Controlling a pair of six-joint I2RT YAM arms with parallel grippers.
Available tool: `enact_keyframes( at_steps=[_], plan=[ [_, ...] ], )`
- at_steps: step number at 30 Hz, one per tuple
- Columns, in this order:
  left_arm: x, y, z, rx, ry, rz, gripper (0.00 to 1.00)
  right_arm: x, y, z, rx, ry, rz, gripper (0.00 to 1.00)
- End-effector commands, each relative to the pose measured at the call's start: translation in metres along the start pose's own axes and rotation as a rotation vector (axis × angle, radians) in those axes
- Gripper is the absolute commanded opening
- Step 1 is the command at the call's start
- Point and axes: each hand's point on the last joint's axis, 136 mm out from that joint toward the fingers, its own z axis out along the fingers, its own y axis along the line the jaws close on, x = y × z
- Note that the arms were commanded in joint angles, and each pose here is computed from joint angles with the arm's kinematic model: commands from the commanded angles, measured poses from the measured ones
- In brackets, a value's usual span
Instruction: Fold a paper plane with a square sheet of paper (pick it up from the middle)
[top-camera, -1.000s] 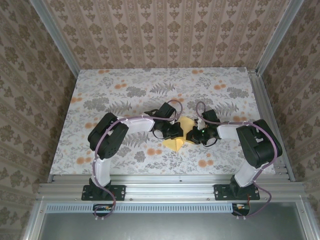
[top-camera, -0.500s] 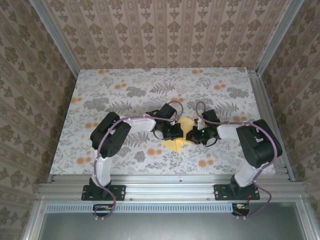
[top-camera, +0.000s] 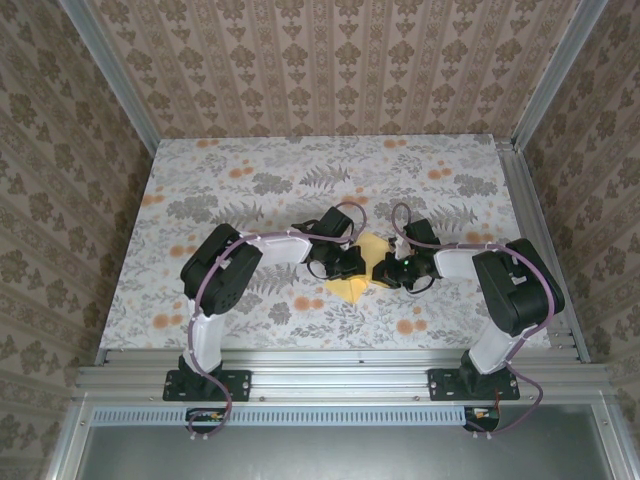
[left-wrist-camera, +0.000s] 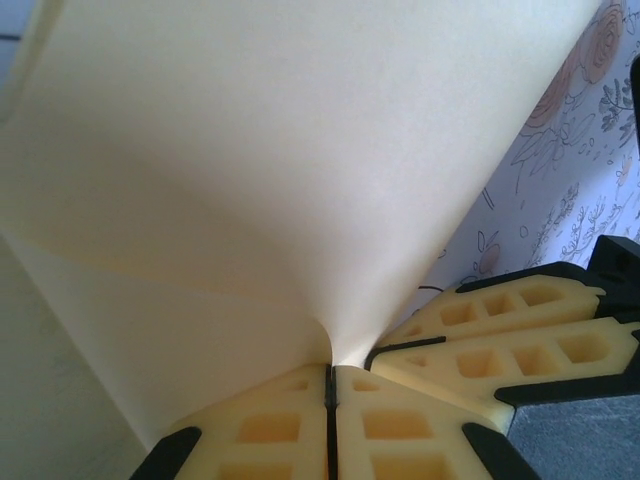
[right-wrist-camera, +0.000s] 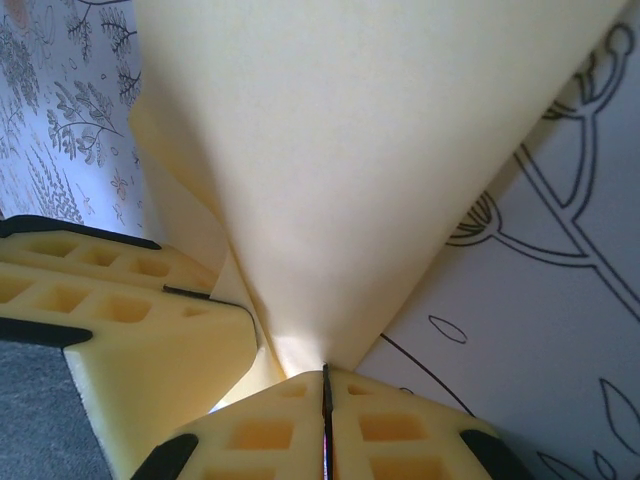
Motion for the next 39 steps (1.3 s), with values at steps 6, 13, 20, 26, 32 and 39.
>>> enact_keyframes(
  at_steps=[6,13,20,26,32,39],
  plan=[
    [-0.002,0.008,0.004,-0.033,-0.024,-0.027,0.09,0.008,-0.01,0.005,0.032,0.028,-0.007,0.11],
    [-0.001,0.009,0.008,-0.029,-0.012,-0.025,0.09,0.007,-0.008,0.004,0.03,0.025,-0.012,0.11],
    [0.003,0.014,0.015,-0.029,0.008,-0.03,0.15,0.008,-0.007,0.004,0.026,0.024,-0.011,0.11],
    [0.003,0.018,0.019,-0.033,0.008,-0.031,0.24,0.007,-0.005,0.001,0.024,0.019,-0.017,0.11],
    [0.005,0.02,0.02,-0.026,0.001,-0.028,0.35,0.005,0.002,-0.006,0.018,0.006,-0.025,0.12],
    [0.003,0.016,0.018,-0.002,-0.012,-0.021,0.4,0.003,0.008,-0.023,0.008,-0.033,-0.032,0.13]
  ],
)
